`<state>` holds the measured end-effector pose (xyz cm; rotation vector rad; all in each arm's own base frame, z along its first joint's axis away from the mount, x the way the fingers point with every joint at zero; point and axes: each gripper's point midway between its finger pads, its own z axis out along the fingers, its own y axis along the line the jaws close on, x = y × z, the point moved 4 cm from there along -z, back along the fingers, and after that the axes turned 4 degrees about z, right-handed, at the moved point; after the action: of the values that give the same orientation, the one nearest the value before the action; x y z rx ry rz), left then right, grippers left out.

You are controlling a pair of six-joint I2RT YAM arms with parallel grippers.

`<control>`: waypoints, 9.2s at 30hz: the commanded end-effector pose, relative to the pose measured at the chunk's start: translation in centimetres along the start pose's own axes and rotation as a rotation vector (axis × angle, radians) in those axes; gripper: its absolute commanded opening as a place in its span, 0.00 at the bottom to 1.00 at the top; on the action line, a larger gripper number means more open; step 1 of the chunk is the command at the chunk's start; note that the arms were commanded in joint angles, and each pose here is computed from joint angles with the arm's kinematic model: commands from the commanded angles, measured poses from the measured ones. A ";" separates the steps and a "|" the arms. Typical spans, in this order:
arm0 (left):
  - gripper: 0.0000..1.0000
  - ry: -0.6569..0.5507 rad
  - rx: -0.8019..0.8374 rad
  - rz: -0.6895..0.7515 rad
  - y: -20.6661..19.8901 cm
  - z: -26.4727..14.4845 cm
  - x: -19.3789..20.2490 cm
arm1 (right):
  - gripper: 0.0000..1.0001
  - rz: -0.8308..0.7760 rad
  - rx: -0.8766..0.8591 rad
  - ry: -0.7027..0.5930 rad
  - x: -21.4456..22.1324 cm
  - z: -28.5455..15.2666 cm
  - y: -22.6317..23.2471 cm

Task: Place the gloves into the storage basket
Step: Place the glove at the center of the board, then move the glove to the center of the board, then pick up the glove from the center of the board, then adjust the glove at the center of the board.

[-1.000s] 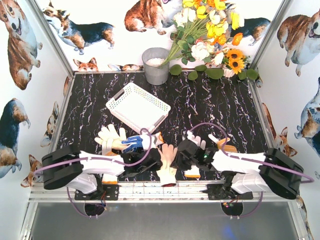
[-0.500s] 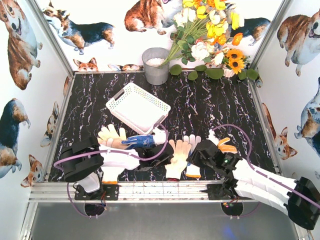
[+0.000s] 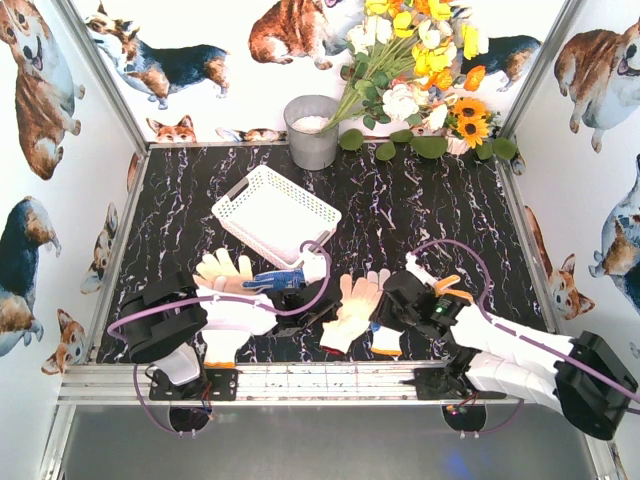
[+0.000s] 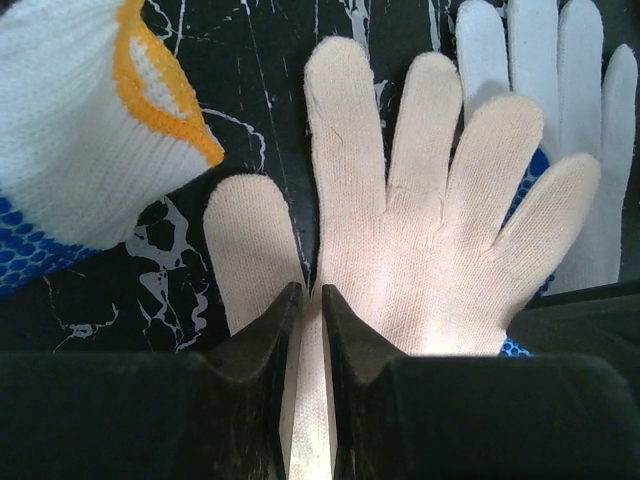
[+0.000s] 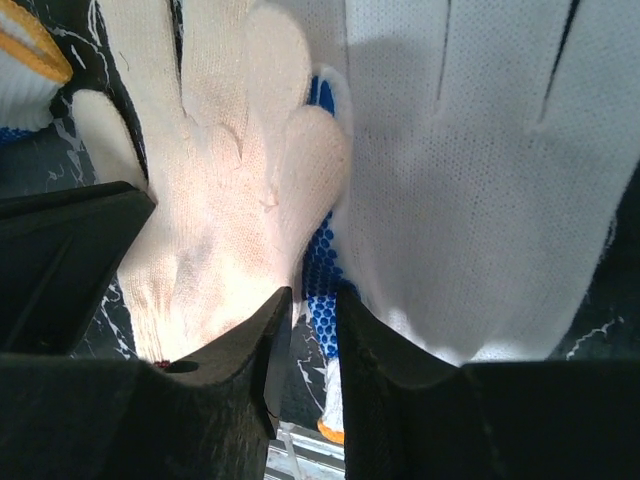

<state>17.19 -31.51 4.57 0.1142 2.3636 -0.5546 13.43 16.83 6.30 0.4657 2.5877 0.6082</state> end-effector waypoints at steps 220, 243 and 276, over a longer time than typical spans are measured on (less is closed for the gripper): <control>0.00 -0.549 -0.194 -0.322 12.5 -21.6 -23.7 | 0.89 -0.018 -0.604 -0.036 -6.4 -10.1 8.2; 0.00 -0.334 0.538 -0.146 -2.0 -18.9 -21.0 | 0.81 0.206 -1.023 -0.012 -8.9 -13.3 14.3; 0.00 -0.218 0.510 -0.033 -4.4 -17.2 -16.7 | 0.11 0.236 -1.005 -0.042 -9.2 -13.8 14.2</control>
<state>18.15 -26.96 27.24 0.2093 2.0228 -1.1177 17.52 20.61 24.82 0.4688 1.9426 1.7765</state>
